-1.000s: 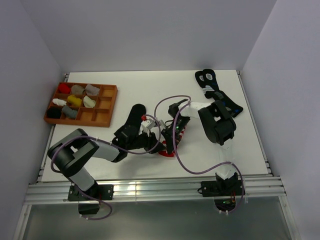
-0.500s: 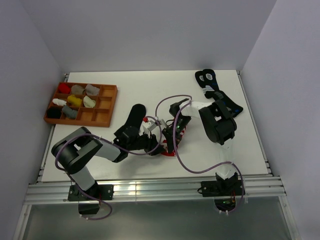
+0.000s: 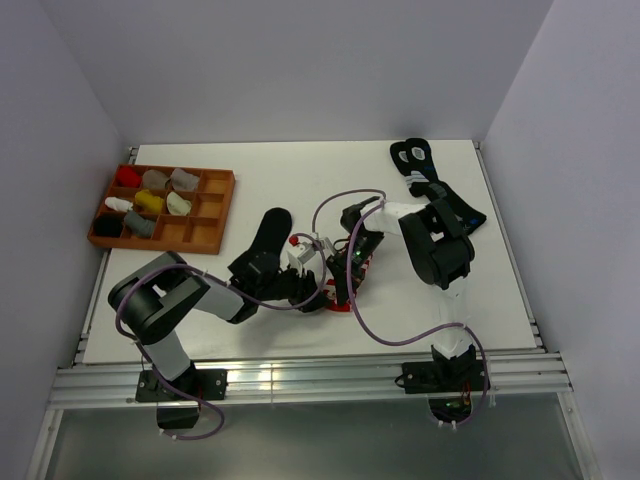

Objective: Roll the socks
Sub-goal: Roll the sock at the center of the board.

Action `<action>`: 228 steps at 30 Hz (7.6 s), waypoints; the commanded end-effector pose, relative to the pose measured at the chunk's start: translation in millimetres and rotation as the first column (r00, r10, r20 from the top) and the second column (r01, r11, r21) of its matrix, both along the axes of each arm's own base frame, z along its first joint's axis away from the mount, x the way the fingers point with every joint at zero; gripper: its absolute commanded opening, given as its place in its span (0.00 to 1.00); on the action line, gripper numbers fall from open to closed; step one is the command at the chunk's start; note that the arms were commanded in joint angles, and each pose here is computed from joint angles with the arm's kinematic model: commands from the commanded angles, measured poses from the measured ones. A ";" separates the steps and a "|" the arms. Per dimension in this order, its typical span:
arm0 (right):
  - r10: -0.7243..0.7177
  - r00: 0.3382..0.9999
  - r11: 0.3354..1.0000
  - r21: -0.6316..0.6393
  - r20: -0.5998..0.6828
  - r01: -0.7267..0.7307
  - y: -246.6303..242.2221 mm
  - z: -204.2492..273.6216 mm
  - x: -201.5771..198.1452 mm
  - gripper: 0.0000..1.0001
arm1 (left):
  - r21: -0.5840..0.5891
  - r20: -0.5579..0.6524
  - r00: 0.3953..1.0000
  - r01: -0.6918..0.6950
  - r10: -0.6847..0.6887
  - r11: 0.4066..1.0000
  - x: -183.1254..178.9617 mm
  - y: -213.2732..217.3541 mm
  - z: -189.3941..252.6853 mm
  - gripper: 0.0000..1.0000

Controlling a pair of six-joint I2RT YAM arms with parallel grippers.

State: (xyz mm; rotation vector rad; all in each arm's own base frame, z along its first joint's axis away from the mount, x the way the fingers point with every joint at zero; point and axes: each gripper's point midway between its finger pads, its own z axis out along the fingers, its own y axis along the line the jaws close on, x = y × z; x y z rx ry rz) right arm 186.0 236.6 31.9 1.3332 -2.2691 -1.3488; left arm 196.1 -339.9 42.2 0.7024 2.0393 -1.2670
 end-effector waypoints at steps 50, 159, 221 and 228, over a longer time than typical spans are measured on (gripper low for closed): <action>-0.097 0.982 0.994 -0.035 0.159 0.104 -7.8 -1.4 28.6 0.07 | 0.159 -0.045 0.999 -0.013 0.020 0.987 2.4 -17.2 -16.7 0.00; 0.125 0.908 0.992 -0.079 0.399 -0.101 -17.7 -12.5 -3.5 0.13 | 0.289 -0.595 0.678 -0.321 0.432 0.902 13.2 -17.3 5.6 0.35; 0.035 0.990 0.989 -0.145 0.137 -0.015 -38.3 -25.2 6.2 0.20 | 0.231 -0.090 0.991 -0.075 0.098 0.970 -16.7 -49.7 -26.9 0.04; -0.064 0.953 0.989 -0.108 0.297 0.101 -34.4 -10.0 29.4 0.42 | 0.384 -0.209 0.954 -0.124 0.217 0.915 -18.3 -36.9 -56.6 0.00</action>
